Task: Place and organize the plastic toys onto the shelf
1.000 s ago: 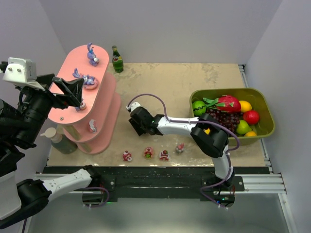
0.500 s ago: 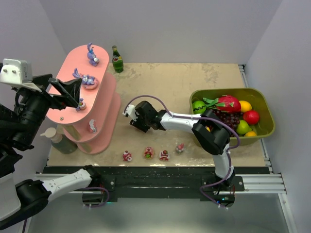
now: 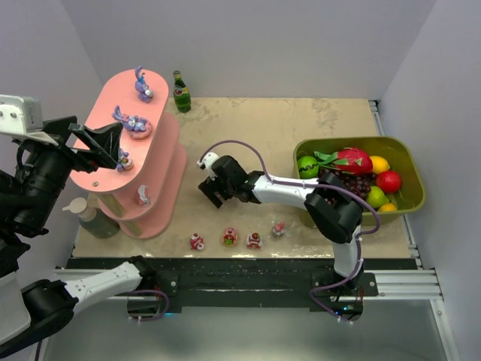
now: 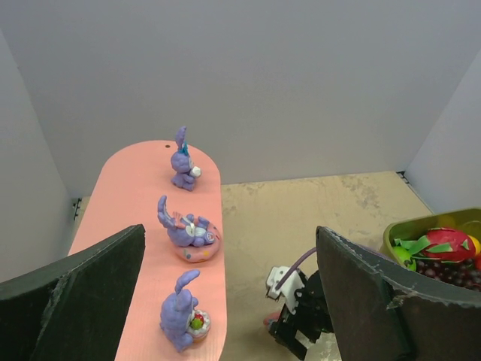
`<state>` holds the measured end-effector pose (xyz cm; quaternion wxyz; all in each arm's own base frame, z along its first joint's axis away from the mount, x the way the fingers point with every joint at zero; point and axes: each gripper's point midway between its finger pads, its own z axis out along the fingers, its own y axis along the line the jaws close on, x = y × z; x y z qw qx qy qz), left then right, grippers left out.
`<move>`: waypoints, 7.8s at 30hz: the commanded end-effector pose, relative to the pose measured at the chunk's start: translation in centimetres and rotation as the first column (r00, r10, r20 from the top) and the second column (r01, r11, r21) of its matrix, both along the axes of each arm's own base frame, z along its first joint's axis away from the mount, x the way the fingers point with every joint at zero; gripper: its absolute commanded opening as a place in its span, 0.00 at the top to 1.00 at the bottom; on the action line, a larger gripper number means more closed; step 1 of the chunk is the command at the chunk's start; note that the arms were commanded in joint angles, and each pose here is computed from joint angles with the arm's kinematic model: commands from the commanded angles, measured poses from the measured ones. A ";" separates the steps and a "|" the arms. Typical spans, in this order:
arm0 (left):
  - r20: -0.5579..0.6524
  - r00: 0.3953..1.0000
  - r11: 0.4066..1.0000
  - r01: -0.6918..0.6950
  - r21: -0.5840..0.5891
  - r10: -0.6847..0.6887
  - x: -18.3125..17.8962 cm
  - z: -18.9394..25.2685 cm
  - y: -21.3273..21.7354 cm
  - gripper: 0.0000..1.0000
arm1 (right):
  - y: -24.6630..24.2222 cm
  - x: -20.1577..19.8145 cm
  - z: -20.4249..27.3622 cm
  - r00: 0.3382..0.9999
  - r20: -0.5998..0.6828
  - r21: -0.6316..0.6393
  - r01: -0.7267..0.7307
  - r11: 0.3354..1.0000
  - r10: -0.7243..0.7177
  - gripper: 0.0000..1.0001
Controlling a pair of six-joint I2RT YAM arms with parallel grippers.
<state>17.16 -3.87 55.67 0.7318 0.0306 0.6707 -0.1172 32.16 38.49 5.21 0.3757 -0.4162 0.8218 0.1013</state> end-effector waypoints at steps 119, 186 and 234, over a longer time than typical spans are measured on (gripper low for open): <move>0.154 0.963 0.974 0.228 -0.017 -0.222 -1.2 -8.4 -3.9 0.01 | -0.9 -1.2 -14.9 0.944 0.055 0.218 0.307 0.927 -0.325 0.26; 0.126 0.962 0.970 0.242 0.003 -0.240 -0.9 -9.4 -4.6 0.00 | -1.8 -1.2 -15.3 0.992 0.010 0.286 0.118 0.951 -0.126 0.30; 0.046 0.976 0.977 0.212 -0.007 -0.212 -2.9 -14.4 -2.1 0.01 | 2.8 -4.1 2.2 0.982 -0.070 0.528 0.184 0.829 -0.174 0.98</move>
